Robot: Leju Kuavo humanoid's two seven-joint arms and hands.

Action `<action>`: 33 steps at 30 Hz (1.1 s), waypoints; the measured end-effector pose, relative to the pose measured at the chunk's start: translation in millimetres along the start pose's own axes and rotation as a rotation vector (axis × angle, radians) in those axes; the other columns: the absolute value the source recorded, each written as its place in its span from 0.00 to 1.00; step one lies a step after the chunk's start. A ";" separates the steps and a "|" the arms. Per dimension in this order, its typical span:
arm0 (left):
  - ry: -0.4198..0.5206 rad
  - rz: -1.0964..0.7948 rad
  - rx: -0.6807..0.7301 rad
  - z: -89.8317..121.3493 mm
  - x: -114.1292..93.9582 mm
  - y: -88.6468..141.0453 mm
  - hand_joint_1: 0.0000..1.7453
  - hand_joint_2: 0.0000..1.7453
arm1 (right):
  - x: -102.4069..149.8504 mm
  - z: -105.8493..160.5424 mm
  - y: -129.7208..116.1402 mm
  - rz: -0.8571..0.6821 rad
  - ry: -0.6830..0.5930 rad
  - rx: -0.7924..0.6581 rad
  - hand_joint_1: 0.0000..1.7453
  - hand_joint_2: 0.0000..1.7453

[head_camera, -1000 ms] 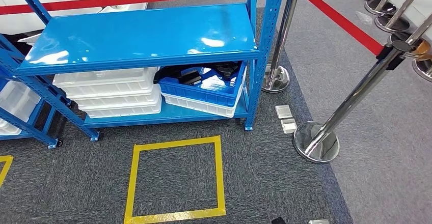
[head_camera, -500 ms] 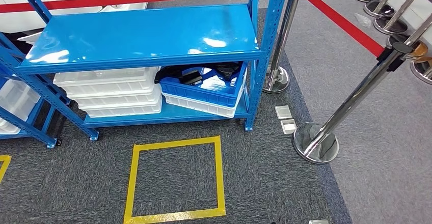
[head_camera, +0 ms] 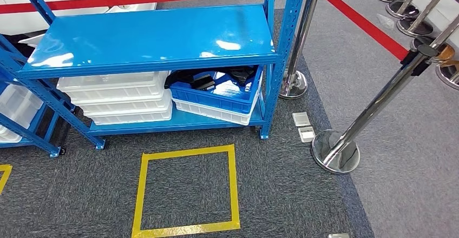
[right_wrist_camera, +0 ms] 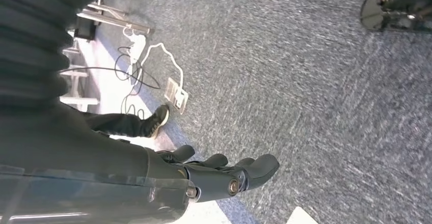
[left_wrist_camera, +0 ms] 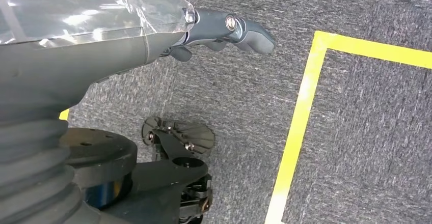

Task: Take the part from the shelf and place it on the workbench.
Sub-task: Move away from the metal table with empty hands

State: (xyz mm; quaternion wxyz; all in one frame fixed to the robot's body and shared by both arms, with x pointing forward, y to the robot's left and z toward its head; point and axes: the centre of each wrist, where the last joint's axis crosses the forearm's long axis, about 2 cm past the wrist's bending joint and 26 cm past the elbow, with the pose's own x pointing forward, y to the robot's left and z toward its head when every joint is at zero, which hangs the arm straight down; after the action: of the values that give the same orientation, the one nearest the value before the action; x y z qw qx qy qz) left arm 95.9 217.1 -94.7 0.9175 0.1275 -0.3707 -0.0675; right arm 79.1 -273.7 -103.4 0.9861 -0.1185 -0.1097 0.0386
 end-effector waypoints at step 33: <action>0.389 0.230 0.092 19.6 -65.9 47.8 0.00 0.00 | -32.0 3.6 8.2 0.098 -0.027 0.155 0.00 0.00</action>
State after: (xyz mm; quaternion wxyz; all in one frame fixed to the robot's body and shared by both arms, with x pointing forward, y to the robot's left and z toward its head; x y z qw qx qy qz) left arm 36.5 273.6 -111.2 0.9665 0.1365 -0.2018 0.0803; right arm 46.8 -268.2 -108.6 0.9877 -0.0466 -0.1136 0.0970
